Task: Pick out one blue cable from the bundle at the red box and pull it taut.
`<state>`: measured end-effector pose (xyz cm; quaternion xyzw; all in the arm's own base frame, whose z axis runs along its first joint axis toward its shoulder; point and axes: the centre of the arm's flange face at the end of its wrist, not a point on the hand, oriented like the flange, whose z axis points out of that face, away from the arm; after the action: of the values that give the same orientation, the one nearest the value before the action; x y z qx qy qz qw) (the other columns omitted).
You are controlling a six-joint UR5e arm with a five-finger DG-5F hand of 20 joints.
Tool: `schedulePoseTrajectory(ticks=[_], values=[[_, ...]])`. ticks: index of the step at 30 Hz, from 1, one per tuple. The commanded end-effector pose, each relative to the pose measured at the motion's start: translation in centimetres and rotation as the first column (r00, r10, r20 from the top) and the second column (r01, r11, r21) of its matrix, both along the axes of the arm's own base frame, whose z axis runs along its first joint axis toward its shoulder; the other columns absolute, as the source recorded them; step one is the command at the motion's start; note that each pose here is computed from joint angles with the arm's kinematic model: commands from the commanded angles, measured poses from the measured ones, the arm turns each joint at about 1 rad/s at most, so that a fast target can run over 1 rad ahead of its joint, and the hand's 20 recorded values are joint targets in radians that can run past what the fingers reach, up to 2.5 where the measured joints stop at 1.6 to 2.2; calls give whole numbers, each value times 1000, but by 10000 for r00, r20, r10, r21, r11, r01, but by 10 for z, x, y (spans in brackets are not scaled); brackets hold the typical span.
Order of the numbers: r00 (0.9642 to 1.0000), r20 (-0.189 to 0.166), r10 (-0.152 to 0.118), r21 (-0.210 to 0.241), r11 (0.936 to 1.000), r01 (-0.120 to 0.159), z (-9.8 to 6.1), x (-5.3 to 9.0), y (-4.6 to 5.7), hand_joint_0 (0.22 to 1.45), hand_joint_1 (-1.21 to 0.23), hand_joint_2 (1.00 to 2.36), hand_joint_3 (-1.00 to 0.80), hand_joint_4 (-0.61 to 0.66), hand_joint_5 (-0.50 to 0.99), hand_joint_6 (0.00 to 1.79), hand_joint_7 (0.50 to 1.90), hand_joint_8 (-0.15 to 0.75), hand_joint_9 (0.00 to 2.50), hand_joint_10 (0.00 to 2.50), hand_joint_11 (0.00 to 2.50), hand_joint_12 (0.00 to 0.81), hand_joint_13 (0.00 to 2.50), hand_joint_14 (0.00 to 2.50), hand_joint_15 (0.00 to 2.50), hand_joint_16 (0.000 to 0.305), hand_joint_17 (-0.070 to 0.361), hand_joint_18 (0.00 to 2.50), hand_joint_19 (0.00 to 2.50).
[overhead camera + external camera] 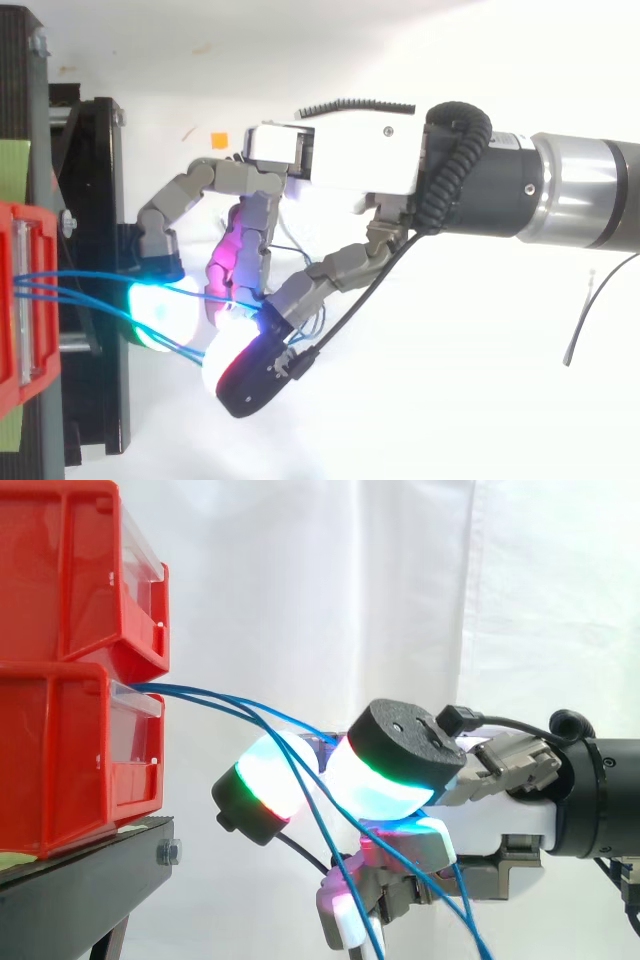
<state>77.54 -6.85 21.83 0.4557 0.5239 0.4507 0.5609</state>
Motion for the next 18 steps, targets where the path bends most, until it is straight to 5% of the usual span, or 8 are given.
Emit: schedulePoseTrajectory(ticks=[1, 14, 18], values=[[9999, -131, 4, -54, 10000, -5, 2, -2, 0, 655, -1032, 1000, -500, -185, -57, 908, 963, 252, 1580, 35, 963, 347, 1161, 24, 606, 42, 94, 973, 730], [9982, -605, 31, -149, 9999, -41, 16, -11, 3, 580, -1025, 1000, -500, -144, -47, 892, 888, 251, 1598, 36, 934, 354, 1169, 23, 601, 44, 98, 986, 722], [9982, -605, 17, -134, 9999, -25, 16, -11, 2, 538, -884, 1000, -500, -142, -48, 855, 936, 254, 1591, 32, 883, 358, 1173, 22, 587, 46, 103, 1003, 717]])
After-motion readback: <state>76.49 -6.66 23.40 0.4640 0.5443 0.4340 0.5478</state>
